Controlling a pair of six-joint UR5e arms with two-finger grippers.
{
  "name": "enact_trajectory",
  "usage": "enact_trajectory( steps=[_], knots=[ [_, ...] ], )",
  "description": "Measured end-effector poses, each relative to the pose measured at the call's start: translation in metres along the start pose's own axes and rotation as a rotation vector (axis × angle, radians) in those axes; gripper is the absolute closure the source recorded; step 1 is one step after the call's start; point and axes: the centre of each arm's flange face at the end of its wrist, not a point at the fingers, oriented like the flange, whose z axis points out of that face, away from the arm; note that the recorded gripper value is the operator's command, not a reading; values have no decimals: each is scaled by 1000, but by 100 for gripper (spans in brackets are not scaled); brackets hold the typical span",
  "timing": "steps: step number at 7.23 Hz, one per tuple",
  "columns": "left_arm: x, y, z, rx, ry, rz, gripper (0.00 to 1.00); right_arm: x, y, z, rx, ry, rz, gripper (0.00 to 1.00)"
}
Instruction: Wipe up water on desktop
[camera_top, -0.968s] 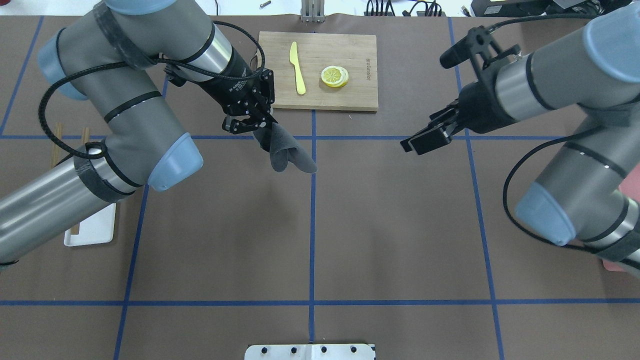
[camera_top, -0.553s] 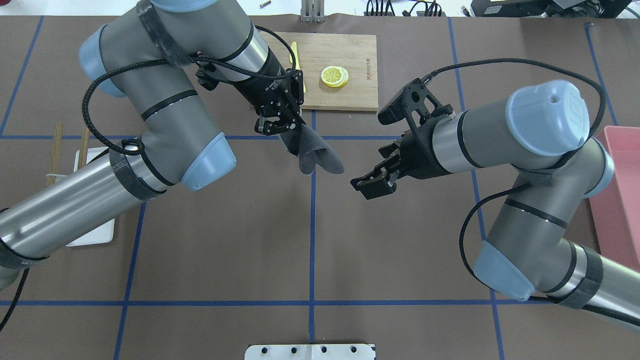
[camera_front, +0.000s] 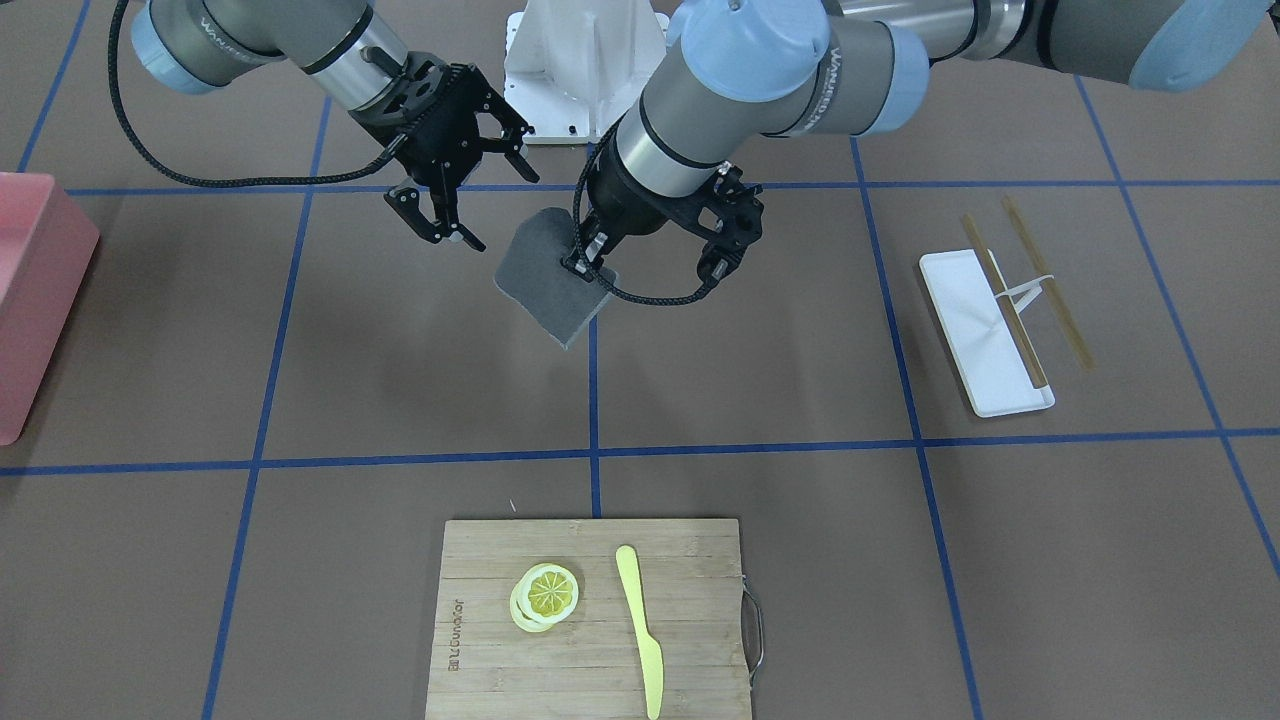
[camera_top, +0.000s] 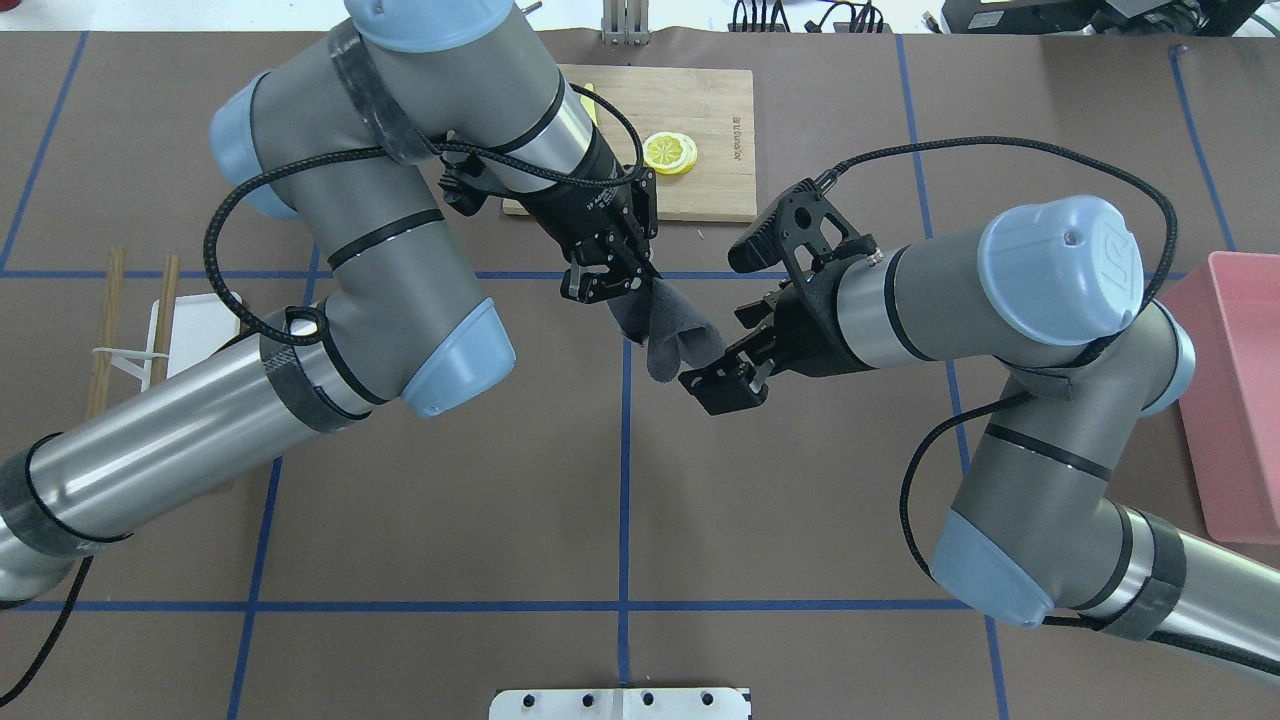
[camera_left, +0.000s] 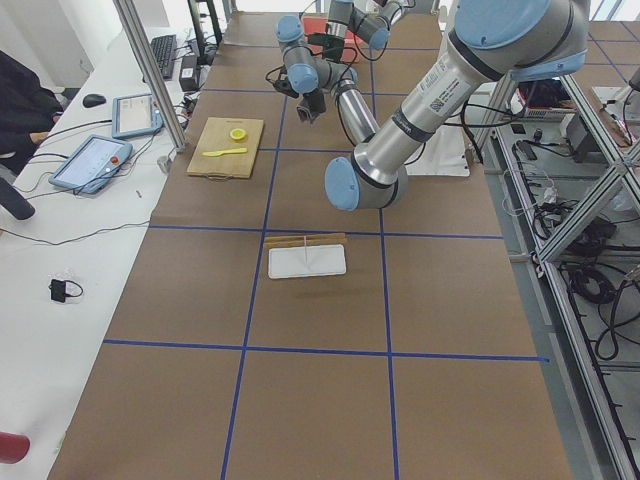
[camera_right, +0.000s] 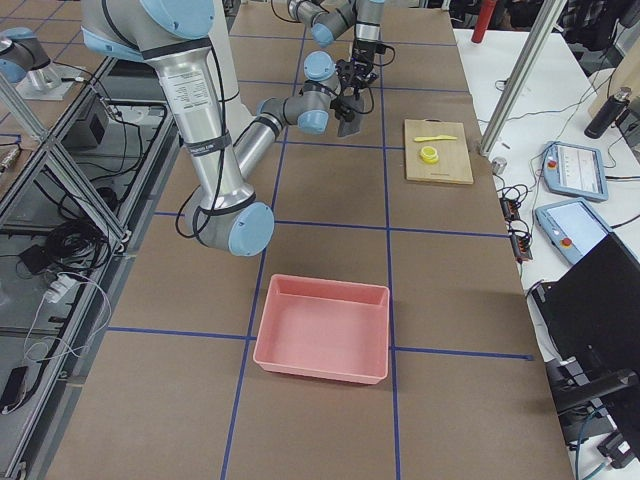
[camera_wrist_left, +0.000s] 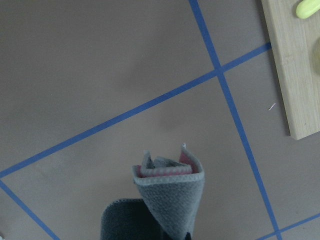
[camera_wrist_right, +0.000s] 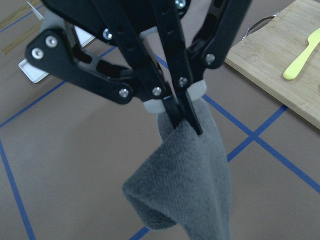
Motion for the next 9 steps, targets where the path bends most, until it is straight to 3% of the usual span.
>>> enact_trajectory(
  steps=[1, 2, 3, 4, 5, 6, 7, 9],
  knots=[
    [-5, 8, 1, -11, -3, -4, 100, 0, 0, 0, 1, 1, 0, 3],
    [-10, 17, 0, -23, -6, -3, 100, 0, 0, 0, 2, 4, 0, 17],
    [-13, 21, 1, -29, -8, -1, 100, 1, 0, 0, 4, 7, 1, 46],
    [-15, 23, 2, -30, -9, 0, 100, 1, -1, -1, 5, 8, 7, 54],
    [-15, 21, 4, -28, -11, 0, 100, 2, -1, -1, 6, 8, 19, 54],
    [-16, 18, 6, -25, -14, 1, 100, 2, -1, -2, 7, 8, 29, 66],
    [-16, 15, 9, -21, -17, 2, 100, 2, -1, -2, 7, 8, 34, 95],
    [-16, 14, 10, -20, -18, 4, 100, 1, -1, -2, 8, 6, 73, 100]
  ],
)
